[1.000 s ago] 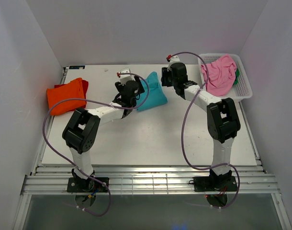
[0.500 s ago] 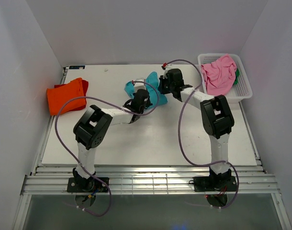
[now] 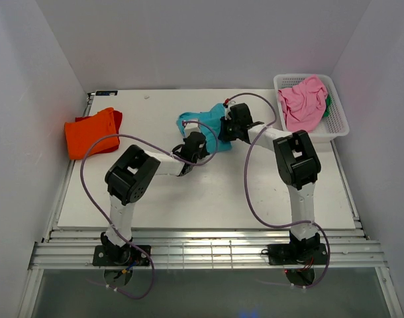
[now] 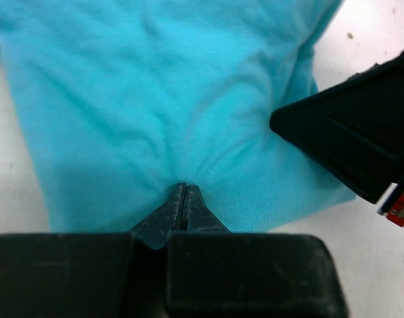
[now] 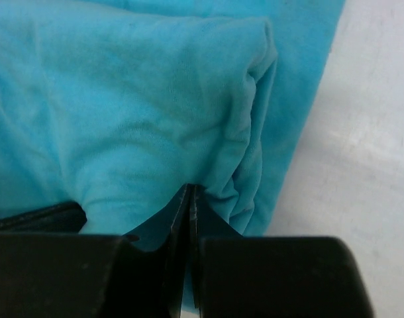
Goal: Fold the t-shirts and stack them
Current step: Smooth out wrinkles on the folded tshirt
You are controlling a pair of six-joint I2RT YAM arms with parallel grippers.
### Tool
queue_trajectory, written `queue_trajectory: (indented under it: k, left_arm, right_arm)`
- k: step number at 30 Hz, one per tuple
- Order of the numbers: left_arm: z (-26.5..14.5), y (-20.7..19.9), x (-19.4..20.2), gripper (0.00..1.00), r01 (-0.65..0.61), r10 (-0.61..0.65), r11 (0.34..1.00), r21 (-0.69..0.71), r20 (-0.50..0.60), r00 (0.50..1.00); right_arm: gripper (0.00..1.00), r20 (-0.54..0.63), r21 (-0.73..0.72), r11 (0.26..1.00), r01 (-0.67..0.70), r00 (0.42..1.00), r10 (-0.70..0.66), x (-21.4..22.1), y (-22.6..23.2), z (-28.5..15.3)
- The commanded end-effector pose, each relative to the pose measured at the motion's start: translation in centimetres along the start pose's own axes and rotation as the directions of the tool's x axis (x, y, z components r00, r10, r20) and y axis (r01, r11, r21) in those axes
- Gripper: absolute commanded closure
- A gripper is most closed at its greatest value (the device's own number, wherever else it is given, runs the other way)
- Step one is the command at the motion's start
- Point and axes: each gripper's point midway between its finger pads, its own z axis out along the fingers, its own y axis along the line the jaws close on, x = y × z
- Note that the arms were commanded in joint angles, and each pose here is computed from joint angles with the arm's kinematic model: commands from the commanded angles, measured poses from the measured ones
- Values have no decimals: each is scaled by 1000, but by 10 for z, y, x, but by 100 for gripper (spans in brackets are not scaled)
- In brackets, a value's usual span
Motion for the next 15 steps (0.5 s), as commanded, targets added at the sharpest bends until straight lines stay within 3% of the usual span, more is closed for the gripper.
queue_trajectory:
  k: [1,12,15]
  left_arm:
    - [-31,5,18,100,-15,14,1000,-17,-52,999]
    - [-111,16,74,100,-22,19,999,-36,-93,996]
    - [-126,5,69,100,-35,34,999,-13,-60,998]
  right_arm:
    - [92,-94,51,998,-21,995,26,36,0,-23]
    - [92,-162,110,994,-2,987,20,91,7,-63]
    - [92,-140,83,996,14,990,-2,95,23,-78]
